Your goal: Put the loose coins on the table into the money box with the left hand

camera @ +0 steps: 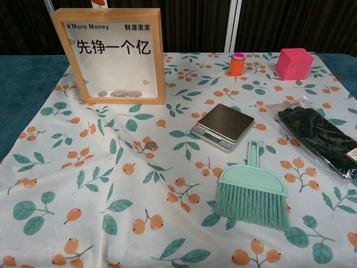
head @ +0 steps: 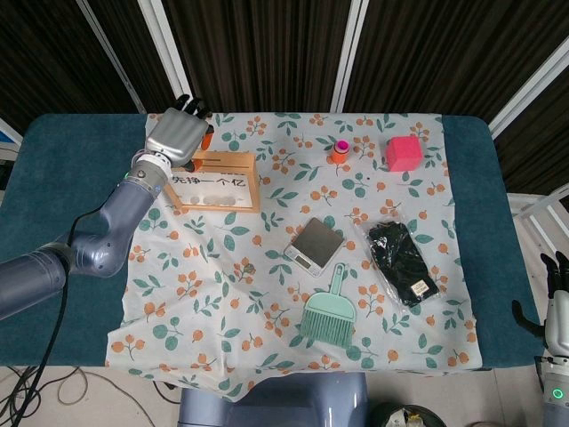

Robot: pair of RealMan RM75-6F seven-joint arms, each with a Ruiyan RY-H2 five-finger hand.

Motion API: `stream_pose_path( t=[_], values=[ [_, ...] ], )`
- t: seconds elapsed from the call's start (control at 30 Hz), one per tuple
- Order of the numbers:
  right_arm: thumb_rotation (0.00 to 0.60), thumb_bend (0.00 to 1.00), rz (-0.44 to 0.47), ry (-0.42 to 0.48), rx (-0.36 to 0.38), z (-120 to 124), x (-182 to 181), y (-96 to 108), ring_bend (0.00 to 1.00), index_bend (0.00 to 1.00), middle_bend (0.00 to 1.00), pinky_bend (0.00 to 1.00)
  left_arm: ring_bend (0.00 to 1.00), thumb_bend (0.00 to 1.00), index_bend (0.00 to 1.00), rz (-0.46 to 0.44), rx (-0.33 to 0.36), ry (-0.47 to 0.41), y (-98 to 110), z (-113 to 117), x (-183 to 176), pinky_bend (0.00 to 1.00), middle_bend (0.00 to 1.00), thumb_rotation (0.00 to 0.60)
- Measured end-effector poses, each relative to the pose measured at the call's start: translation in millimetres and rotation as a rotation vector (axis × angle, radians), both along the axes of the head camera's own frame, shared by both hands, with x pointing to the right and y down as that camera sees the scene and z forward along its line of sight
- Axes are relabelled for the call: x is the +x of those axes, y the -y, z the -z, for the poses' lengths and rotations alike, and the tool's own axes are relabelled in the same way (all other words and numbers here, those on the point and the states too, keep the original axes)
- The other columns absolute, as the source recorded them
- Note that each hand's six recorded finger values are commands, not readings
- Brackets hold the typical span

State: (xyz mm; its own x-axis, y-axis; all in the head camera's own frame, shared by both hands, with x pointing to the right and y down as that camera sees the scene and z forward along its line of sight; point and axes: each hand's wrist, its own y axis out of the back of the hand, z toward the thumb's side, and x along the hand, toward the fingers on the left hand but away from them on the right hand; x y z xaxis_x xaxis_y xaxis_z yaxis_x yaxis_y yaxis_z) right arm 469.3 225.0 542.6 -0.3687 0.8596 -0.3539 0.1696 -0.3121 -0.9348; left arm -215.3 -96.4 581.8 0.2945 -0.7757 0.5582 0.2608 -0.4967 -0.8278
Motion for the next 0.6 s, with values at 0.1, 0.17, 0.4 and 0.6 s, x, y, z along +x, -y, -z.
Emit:
stream_pose_path(
  t=[0.1, 0.17, 0.4, 0.6],
  values=[
    [0.600, 0.40, -0.003, 0.000, -0.002, -0.4, 0.7, -0.7, 0.05, 0.12, 0.03, 0.00, 0.00, 0.26, 0.55, 0.000, 0.047, -0.062, -3.4, 14.8, -1.5, 0.00, 0.17, 0.600],
    [0.600, 0.39, -0.003, 0.002, -0.001, -0.4, 0.6, -0.6, 0.05, 0.12, 0.03, 0.00, 0.00, 0.26, 0.54, -0.007, 0.082, -0.101, -7.2, 23.4, -4.1, 0.00, 0.17, 0.600],
    [0.600, 0.39, -0.004, 0.002, 0.007, 0.8, 0.7, 0.0, 0.05, 0.12, 0.03, 0.00, 0.00, 0.26, 0.54, -0.087, 0.235, -0.279, -42.7, 47.9, -20.7, 0.00, 0.17, 0.600],
    [0.600, 0.39, 0.000, 0.002, 0.018, 2.9, 0.5, 0.0, 0.05, 0.12, 0.03, 0.00, 0.00, 0.23, 0.53, -0.091, 0.218, -0.472, -109.6, 27.4, -53.0, 0.00, 0.15, 0.600]
  ],
)
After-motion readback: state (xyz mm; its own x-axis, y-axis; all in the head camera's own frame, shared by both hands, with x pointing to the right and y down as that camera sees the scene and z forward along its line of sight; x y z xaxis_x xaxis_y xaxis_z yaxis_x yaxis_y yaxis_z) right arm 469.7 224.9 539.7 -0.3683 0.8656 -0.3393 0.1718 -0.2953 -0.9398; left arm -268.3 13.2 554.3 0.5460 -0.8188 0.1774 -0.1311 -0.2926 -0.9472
